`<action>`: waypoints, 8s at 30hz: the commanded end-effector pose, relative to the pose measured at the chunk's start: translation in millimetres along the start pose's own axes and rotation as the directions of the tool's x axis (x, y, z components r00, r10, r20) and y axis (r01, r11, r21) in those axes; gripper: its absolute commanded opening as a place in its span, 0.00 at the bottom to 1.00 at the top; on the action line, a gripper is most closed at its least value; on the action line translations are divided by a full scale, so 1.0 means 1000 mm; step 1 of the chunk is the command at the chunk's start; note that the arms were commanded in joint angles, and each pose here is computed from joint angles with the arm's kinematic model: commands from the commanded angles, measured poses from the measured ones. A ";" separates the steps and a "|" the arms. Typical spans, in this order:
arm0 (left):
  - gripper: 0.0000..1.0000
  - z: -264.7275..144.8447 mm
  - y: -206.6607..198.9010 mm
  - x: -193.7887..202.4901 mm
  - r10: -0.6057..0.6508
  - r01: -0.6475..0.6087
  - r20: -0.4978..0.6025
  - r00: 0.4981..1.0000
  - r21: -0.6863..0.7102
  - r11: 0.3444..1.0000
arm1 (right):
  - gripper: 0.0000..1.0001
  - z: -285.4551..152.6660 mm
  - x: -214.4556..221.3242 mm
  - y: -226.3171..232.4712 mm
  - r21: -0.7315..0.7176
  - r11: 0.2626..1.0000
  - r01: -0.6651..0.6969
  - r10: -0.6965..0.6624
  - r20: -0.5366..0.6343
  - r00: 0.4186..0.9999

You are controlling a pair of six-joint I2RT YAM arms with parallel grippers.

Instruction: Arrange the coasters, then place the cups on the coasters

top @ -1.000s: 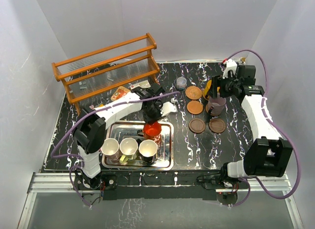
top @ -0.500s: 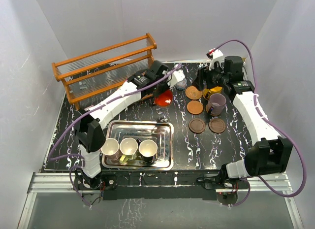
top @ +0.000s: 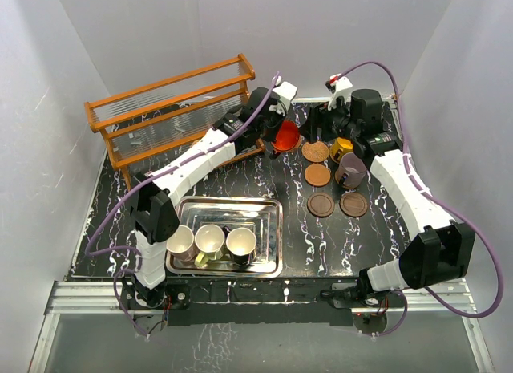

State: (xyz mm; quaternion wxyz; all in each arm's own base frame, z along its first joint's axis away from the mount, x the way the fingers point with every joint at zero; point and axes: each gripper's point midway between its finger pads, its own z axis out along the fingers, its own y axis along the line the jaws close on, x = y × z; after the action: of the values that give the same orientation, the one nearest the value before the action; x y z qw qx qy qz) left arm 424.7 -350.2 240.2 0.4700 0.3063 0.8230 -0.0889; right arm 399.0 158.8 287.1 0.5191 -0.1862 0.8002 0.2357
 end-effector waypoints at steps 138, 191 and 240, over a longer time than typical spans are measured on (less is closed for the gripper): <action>0.94 -0.067 -0.012 0.014 0.176 -0.170 0.076 0.981 -0.075 0.983 | 0.10 -0.122 0.218 -0.163 0.663 0.744 -0.082 0.453 -0.411 0.791; 0.92 -0.213 -0.060 0.166 0.506 -0.279 -0.075 0.859 0.761 0.586 | 0.83 -0.071 0.057 -0.082 0.059 0.992 0.112 -0.098 -0.202 0.975; 0.08 -0.142 -0.126 0.244 0.833 -0.365 0.094 0.545 0.921 0.134 | 0.82 -0.055 0.108 -0.068 -0.032 0.996 0.079 -0.084 -0.199 0.976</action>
State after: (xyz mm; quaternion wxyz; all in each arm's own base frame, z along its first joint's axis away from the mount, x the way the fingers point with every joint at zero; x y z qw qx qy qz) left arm 159.3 -279.0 83.5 0.0212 0.8122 0.5457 -0.2050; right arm 344.8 66.8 172.6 0.4016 -0.2381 0.8558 0.2228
